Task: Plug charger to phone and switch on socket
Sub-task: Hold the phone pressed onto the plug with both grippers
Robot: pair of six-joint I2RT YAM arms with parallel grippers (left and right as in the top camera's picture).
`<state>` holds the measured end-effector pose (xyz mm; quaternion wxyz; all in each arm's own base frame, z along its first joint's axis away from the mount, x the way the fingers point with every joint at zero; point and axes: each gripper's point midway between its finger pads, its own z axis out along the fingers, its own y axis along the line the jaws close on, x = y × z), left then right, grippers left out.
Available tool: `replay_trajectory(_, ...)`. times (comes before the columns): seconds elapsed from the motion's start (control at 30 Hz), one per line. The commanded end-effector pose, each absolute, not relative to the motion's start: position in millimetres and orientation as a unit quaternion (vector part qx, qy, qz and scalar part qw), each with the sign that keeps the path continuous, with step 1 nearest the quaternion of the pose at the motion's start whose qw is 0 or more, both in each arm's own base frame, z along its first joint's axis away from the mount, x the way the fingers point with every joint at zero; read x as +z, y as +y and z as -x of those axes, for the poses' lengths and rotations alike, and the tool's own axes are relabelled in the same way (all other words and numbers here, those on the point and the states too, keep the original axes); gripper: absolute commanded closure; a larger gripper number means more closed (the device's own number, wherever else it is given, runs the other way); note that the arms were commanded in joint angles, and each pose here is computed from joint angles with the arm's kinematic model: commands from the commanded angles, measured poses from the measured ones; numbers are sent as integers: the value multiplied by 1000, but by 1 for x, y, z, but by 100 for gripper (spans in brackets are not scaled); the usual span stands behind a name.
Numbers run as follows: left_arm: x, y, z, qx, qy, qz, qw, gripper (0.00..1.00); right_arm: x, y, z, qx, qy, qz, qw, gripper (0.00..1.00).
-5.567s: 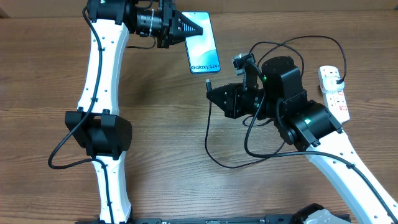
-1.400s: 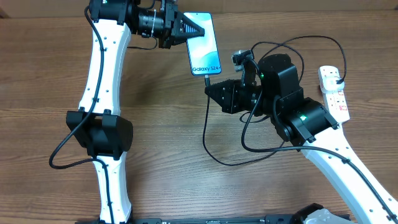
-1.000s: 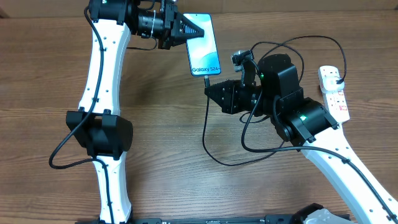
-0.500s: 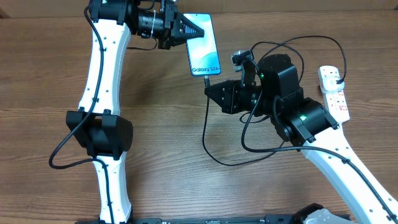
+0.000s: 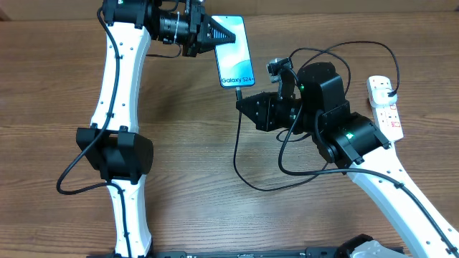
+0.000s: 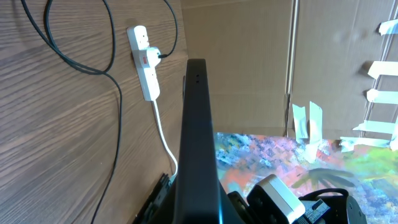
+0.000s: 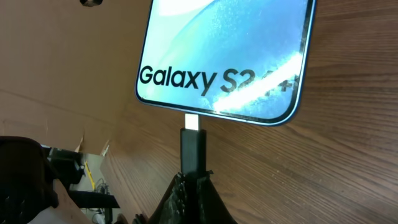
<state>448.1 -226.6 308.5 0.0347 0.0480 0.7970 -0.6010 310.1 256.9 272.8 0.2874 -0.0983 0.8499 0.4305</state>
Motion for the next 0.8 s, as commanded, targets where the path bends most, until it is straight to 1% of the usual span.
replay_trajectory(0.0, 319, -229, -444, -615, 785, -66, 39, 96, 272, 254, -315, 420, 852, 92, 299, 96)
replay_trajectory(0.77, 319, -229, -444, -615, 785, -65, 39, 96, 272, 253, -316, 417, 853, 90, 300, 96)
